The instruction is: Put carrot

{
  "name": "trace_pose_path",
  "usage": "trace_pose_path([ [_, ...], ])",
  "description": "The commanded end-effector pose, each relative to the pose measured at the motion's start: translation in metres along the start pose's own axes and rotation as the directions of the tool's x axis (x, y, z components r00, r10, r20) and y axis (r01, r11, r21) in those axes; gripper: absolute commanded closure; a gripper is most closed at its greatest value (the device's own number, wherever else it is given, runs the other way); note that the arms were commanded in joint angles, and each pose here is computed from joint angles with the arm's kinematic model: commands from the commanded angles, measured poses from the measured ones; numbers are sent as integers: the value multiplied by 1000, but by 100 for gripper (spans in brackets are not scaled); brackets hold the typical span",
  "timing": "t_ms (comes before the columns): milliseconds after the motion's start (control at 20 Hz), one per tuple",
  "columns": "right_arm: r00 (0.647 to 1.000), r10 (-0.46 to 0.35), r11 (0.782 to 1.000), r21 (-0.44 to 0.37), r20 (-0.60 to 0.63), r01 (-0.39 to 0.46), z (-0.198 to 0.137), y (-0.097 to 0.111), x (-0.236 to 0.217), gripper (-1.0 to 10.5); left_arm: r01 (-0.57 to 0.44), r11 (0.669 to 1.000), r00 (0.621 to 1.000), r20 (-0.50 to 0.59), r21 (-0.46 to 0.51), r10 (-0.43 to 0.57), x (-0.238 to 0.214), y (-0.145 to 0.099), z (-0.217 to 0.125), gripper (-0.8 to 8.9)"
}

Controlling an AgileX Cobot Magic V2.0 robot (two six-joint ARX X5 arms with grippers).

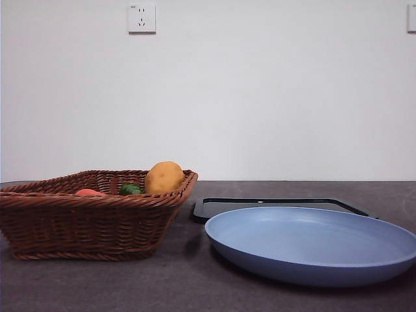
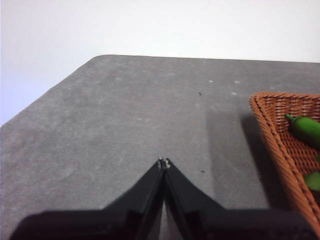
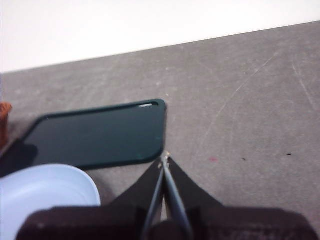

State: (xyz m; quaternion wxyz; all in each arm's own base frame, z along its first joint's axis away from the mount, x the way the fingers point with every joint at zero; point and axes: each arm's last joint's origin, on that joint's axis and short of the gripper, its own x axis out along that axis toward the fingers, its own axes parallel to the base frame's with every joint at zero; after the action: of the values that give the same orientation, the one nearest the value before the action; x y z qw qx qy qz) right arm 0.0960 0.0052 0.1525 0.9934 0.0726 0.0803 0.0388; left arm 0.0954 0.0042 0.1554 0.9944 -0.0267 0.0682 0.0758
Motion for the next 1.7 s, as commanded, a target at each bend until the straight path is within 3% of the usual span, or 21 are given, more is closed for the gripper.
trace_pose_path([
  [50,999,4,992,123,37,-8,2,0,0,943,27,991,999,34,-132,-23,0,-1,2,805],
  [200,998,11,965,260,70,-28,5,1,0,943,108,945,994,67,-307,-92,0,-3,6,806],
  [300,997,13,943,331,80,-39,6,1,0,943,179,912,984,91,-370,-156,-1,-5,9,805],
  [450,996,14,919,390,92,-49,7,1,0,943,272,887,962,130,-373,-240,-2,-7,13,805],
  [650,992,27,918,390,122,-73,11,2,0,943,362,854,930,213,-375,-301,-4,-9,21,805],
  [850,990,85,910,397,117,-124,11,4,-1,943,427,833,894,305,-352,-329,-7,-10,30,805],
  [1000,985,133,891,421,111,-168,12,5,-1,943,515,801,841,359,-304,-405,-10,-12,37,806],
  [1150,978,179,873,441,110,-210,17,7,-3,943,557,775,815,377,-298,-441,-12,-14,39,806],
  [1250,979,179,870,448,99,-204,22,8,-5,943,564,762,818,346,-319,-460,-12,-14,39,806],
  [1450,986,167,877,454,16,-156,38,11,-9,943,487,776,872,174,-402,-457,-11,-15,43,806],
  [1700,983,150,923,372,-110,-99,64,15,-12,943,470,798,871,52,-378,-488,-7,-18,64,806],
])
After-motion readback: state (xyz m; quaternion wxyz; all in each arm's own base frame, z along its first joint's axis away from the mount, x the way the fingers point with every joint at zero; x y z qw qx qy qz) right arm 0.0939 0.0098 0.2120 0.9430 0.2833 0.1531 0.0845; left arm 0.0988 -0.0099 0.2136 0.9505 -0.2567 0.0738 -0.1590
